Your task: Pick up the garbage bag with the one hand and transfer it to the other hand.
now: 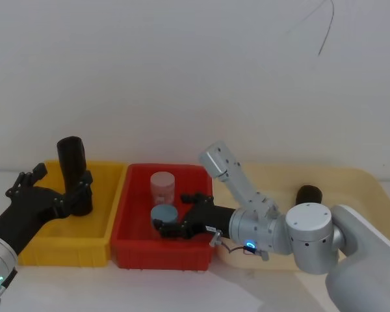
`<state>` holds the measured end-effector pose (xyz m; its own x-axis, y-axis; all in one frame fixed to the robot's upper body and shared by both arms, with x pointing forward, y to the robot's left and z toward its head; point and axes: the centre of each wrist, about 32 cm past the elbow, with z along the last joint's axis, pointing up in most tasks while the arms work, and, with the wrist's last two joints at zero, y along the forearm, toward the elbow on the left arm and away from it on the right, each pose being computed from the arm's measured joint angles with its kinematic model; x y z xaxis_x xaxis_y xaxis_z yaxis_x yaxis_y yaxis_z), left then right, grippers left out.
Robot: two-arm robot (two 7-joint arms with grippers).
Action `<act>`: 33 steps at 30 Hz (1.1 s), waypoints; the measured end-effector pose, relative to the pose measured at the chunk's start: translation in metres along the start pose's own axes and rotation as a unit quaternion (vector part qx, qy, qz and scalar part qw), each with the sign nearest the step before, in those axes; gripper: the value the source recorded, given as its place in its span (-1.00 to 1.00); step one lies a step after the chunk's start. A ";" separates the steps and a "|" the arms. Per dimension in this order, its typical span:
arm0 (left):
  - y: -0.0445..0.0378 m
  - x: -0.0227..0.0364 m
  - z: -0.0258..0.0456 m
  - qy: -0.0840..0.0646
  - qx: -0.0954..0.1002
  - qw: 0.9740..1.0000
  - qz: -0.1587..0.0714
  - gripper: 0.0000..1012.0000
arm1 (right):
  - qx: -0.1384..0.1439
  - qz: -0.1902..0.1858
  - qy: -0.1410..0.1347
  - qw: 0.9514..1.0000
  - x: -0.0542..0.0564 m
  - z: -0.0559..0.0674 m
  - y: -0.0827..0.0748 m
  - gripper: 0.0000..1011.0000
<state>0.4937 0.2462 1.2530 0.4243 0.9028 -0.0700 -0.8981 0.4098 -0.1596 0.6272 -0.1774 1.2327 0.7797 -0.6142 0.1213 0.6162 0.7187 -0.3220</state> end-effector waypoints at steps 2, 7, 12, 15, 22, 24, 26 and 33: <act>0.0000 0.0000 0.0000 0.000 0.000 1.000 0.000 0.98 | -0.001 0.000 0.001 1.000 0.000 0.000 0.001 0.98; 0.0000 0.0000 0.0000 0.000 0.000 1.000 0.000 0.98 | -0.003 0.002 0.004 1.000 0.002 -0.001 0.006 0.97; 0.0000 0.0000 0.0000 0.000 0.000 1.000 0.000 0.98 | -0.006 0.005 0.006 1.000 0.003 -0.002 0.009 0.81; 0.0000 0.0000 0.0000 0.000 0.000 1.000 0.000 0.98 | -0.009 0.009 0.008 1.000 0.003 -0.002 0.011 0.66; 0.0000 0.0000 0.0000 0.000 0.000 1.000 0.000 0.98 | -0.011 0.014 0.011 1.000 0.003 -0.002 0.013 0.32; 0.0000 0.0000 0.0000 0.000 0.000 1.000 0.000 0.98 | -0.011 0.016 0.012 1.000 0.003 -0.002 0.013 0.32; 0.0000 0.0000 0.0000 0.000 0.000 1.000 0.000 0.98 | -0.010 0.016 0.013 1.000 0.003 -0.002 0.013 0.32; 0.0000 0.0000 0.0000 0.000 0.000 1.000 0.000 0.98 | 0.007 0.014 0.010 1.000 0.004 0.005 0.008 0.32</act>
<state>0.4937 0.2462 1.2530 0.4244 0.9027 -0.0700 -0.8981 0.4099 -0.1596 0.6359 -0.1728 1.2355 0.7940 -0.6007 0.0933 0.5963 0.7398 -0.3115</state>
